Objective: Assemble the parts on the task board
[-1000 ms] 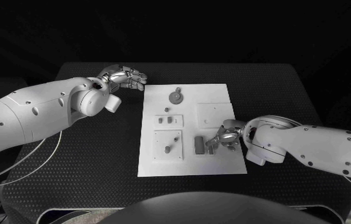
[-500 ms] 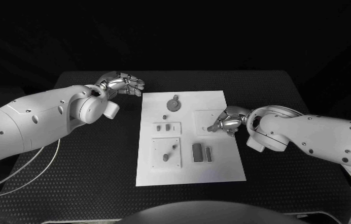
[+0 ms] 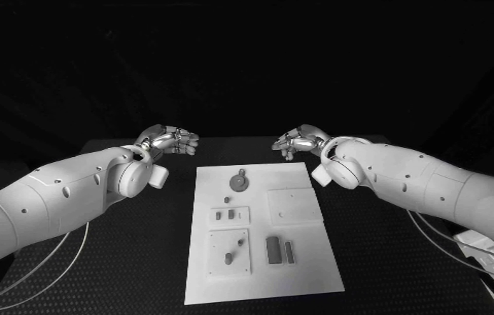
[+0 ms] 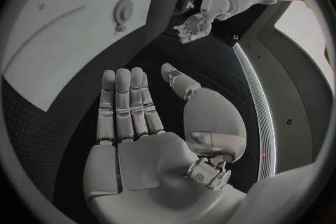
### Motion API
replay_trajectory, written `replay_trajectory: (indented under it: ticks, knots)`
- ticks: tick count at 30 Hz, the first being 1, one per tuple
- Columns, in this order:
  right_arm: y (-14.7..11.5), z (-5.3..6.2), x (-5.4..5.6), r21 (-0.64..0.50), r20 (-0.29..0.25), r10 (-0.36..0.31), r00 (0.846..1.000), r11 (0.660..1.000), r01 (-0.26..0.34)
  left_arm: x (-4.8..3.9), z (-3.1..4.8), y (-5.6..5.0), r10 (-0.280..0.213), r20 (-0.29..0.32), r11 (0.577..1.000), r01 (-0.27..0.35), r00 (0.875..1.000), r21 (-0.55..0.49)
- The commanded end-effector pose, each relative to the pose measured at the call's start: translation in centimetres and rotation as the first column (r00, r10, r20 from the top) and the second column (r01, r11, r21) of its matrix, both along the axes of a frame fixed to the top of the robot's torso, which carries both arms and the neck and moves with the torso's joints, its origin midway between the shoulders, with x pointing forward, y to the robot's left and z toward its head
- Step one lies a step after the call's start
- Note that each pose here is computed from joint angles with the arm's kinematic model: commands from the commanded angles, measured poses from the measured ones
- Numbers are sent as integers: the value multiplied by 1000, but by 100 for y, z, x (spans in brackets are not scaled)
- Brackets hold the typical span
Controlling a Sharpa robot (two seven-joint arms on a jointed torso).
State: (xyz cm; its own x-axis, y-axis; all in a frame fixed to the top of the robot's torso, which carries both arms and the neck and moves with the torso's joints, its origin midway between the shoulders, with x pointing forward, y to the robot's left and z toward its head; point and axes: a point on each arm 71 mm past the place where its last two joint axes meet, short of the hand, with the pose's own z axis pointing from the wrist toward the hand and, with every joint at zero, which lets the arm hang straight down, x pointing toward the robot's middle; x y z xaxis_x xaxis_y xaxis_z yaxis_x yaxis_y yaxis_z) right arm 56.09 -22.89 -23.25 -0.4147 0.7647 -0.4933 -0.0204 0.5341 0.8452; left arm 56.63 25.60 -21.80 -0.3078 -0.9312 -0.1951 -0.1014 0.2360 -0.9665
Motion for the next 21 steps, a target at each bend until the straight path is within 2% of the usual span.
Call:
replay_trajectory:
  ticks: [1, 4, 8, 11, 16, 17, 21]
  knots:
    - [-283, 6, 162, 144, 37, -32, 999, 989, 26, 51, 41, 4, 10, 37, 998, -8, 999, -55]
    - [-272, -34, 220, 209, 30, -57, 998, 977, 49, 91, 48, -1, 11, 47, 997, -7, 999, -73]
    - [-275, -96, 214, 239, 28, -67, 997, 969, 59, 139, 11, -27, 16, 46, 996, -12, 999, -87]
    - [-255, -127, 195, 259, 20, -65, 998, 964, 58, 143, -32, -12, 23, 39, 996, -19, 999, -92]
    - [-228, -147, 171, 268, 16, -53, 998, 962, 47, 147, -60, 22, 27, 31, 995, -24, 999, -93]
    - [-256, -155, 187, 219, 9, -86, 996, 972, 82, 146, -74, 54, 48, 21, 998, -47, 999, -53]
    - [-239, -152, 172, 229, 14, -91, 996, 970, 85, 124, -84, 35, 53, 24, 997, -51, 998, -59]
